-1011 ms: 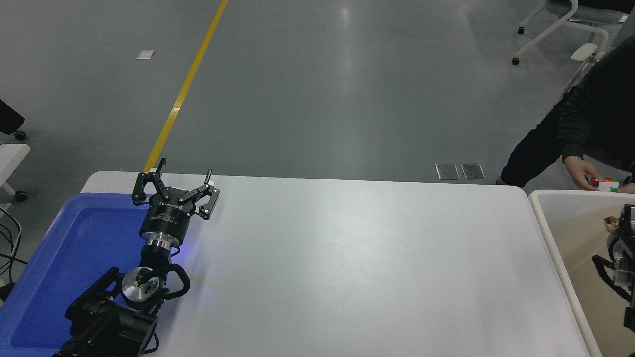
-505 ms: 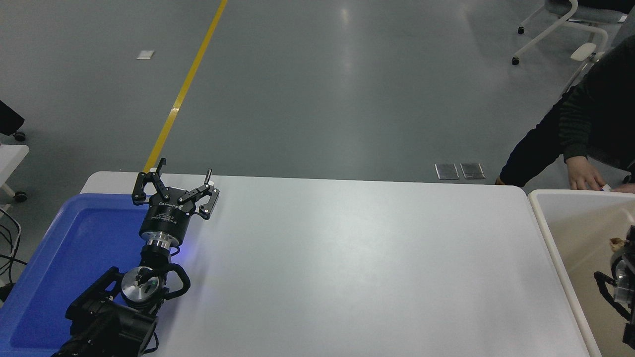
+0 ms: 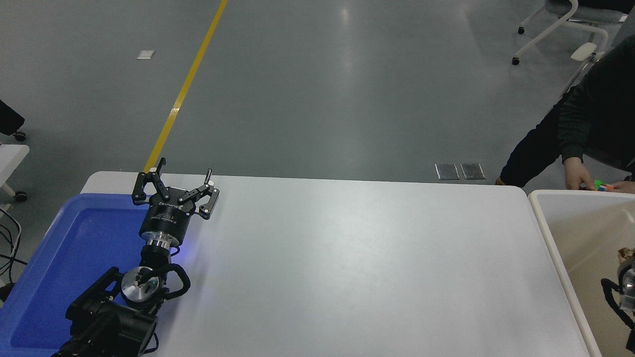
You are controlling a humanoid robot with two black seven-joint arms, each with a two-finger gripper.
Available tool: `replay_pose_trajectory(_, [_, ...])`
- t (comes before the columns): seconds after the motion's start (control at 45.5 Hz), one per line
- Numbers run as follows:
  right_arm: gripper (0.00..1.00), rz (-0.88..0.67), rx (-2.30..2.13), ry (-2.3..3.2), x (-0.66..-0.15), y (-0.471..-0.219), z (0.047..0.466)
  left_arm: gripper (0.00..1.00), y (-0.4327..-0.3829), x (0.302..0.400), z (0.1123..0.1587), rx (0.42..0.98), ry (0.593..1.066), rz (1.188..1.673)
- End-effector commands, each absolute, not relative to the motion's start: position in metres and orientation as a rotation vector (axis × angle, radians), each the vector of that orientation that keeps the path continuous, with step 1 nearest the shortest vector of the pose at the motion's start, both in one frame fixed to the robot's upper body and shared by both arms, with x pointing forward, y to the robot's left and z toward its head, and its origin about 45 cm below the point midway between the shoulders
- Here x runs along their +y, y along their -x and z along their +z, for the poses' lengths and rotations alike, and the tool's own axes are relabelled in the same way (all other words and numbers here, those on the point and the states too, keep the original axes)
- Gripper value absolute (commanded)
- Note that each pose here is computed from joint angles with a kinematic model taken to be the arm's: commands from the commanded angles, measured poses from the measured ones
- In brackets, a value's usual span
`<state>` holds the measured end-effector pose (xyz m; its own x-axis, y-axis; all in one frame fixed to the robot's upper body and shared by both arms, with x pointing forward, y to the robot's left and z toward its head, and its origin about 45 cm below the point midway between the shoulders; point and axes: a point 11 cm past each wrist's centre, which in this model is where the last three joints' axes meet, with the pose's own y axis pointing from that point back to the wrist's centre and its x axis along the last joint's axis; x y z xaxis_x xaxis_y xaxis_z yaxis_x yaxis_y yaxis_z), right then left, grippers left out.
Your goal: Pick up paper ball place in dustbin
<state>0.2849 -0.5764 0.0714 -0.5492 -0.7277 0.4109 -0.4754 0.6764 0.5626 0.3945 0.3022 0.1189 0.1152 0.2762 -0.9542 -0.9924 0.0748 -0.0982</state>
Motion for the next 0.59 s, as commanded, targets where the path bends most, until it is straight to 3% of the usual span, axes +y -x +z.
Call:
replay_pose_trajectory(0.0, [1.0,-0.523,-2.264,-0.919,-0.578,-0.284,0.072,0.99,-0.3945,0.302,0.119,0.95,1.005,1.207])
replay_pose_trajectory(0.418, [1.0,-0.54,-2.231,-0.984,-0.554,-0.297,0.061,0.99,-0.394,0.3019,0.1185,0.951,1.004,1.206])
replay_pose_trajectory(0.571, [1.0,-0.568,-2.248,-1.101,-0.527,-0.329,0.068,0.99,-0.3945,0.3018,0.1191,0.95,1.004,1.205])
